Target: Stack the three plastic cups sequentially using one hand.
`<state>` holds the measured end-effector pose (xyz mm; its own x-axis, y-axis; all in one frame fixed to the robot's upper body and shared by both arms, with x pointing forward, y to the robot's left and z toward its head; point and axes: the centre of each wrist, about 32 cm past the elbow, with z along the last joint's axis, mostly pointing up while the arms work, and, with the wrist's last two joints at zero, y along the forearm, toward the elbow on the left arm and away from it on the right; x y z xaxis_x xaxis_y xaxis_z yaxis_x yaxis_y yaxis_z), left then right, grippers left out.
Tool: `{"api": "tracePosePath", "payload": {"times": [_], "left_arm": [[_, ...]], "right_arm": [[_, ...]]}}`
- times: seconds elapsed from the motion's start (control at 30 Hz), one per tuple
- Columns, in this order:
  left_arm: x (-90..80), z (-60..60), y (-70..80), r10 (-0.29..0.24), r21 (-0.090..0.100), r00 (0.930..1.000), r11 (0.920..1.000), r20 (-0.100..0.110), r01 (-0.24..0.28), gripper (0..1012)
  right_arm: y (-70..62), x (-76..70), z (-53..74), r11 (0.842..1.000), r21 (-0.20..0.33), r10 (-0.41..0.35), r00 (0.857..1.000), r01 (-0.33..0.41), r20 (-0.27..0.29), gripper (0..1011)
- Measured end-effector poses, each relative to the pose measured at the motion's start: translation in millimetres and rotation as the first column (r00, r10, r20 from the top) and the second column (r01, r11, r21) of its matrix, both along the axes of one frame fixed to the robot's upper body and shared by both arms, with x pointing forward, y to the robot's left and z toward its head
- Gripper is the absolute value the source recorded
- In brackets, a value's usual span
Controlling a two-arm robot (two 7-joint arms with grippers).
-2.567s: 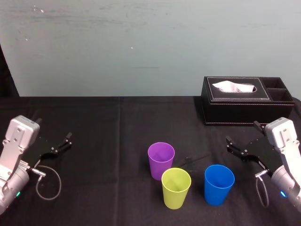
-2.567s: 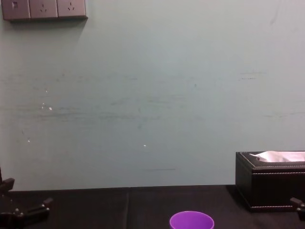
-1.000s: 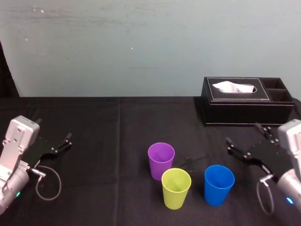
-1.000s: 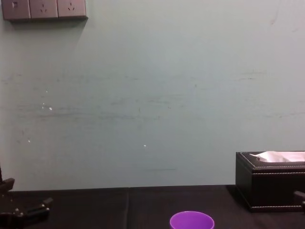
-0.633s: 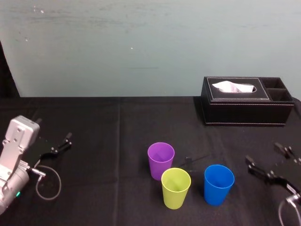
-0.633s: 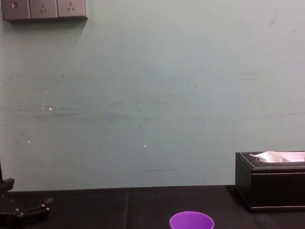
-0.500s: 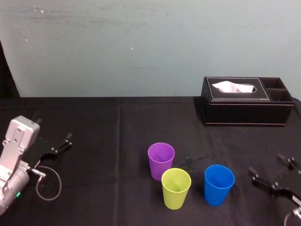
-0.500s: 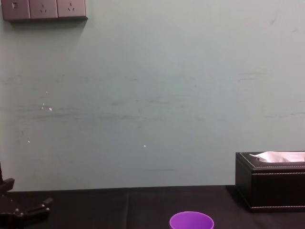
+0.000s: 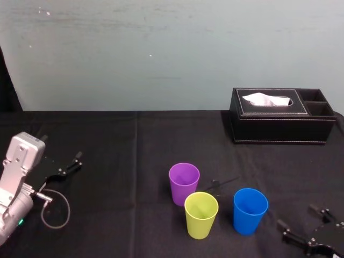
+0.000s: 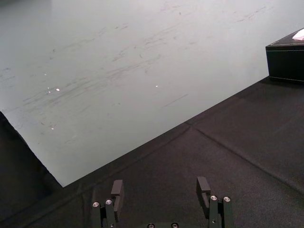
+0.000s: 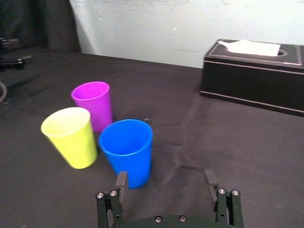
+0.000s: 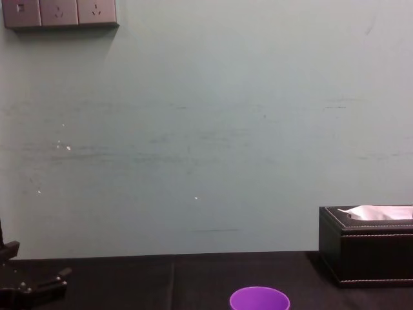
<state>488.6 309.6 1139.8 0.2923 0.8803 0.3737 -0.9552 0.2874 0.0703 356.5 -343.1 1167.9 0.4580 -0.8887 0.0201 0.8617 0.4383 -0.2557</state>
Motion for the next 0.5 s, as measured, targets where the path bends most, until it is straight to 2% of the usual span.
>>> {"api": "tracePosePath", "payload": {"times": [0.2,0.27,0.5], "left_arm": [[0.0,0.0,0.0,0.0,0.0,1.0,1.0,0.0,0.0,1000],[0.0,0.0,0.0,0.0,0.0,1.0,1.0,0.0,0.0,1000],[0.0,0.0,0.0,0.0,0.0,1.0,1.0,0.0,0.0,1000]], "right_arm": [[10.8,-1.1,-2.1,0.999,0.009,0.037,0.999,-0.037,-0.01,1002],[17.5,0.3,-3.7,0.998,0.004,0.061,0.998,-0.061,-0.012,1002],[29.2,6.3,-9.6,0.996,-0.016,0.089,0.996,-0.089,-0.012,1002]]}}
